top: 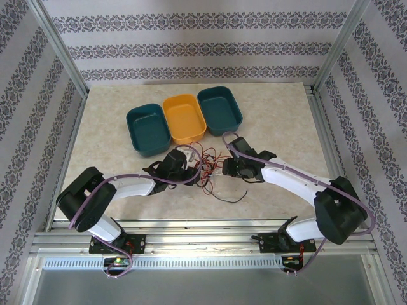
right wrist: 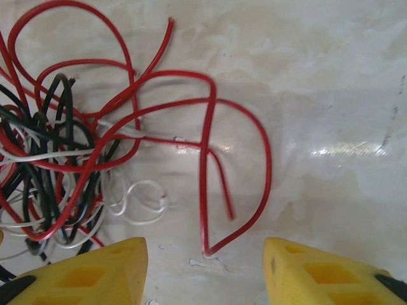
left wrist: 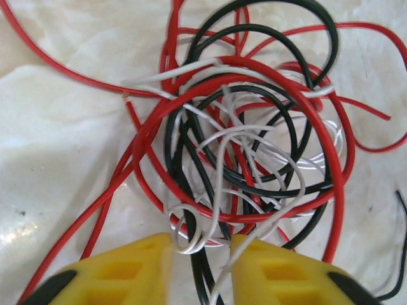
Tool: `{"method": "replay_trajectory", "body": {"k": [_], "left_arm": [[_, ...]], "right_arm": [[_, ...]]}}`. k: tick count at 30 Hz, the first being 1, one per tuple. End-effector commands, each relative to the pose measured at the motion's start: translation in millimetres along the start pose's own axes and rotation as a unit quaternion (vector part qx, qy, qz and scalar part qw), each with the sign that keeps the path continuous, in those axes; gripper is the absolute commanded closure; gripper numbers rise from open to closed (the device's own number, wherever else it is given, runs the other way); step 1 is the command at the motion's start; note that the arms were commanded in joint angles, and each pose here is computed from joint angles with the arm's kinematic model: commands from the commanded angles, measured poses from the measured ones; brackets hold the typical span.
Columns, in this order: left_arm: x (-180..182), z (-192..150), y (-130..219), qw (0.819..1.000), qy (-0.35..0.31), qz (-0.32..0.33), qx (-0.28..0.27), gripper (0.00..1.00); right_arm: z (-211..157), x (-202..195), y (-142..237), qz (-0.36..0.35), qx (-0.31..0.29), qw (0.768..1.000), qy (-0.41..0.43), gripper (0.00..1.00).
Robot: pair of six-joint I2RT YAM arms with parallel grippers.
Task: Untangle the cables
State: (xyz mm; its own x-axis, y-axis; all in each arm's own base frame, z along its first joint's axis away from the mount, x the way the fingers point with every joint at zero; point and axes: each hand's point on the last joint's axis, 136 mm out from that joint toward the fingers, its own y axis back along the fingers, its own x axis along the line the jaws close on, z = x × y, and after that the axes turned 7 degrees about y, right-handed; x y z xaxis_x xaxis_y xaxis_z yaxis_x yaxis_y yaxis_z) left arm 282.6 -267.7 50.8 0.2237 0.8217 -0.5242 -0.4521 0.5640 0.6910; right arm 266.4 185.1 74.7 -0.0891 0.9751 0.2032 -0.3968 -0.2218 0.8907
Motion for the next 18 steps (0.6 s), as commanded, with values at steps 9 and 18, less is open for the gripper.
{"method": "replay_trajectory", "body": {"k": [9,18], "left_arm": [[-14.1,9.9,13.1,1.000,-0.004,-0.016,-0.021,0.98],[-9.3,12.3,26.5,0.999,-0.007,-0.004,-0.039,1.00]], "right_arm": [[-3.5,-11.3,-6.6,-0.031,-0.005,0.999,-0.009,0.57],[8.9,-5.3,-13.2,-0.028,-0.017,0.999,-0.008,0.64]]}}
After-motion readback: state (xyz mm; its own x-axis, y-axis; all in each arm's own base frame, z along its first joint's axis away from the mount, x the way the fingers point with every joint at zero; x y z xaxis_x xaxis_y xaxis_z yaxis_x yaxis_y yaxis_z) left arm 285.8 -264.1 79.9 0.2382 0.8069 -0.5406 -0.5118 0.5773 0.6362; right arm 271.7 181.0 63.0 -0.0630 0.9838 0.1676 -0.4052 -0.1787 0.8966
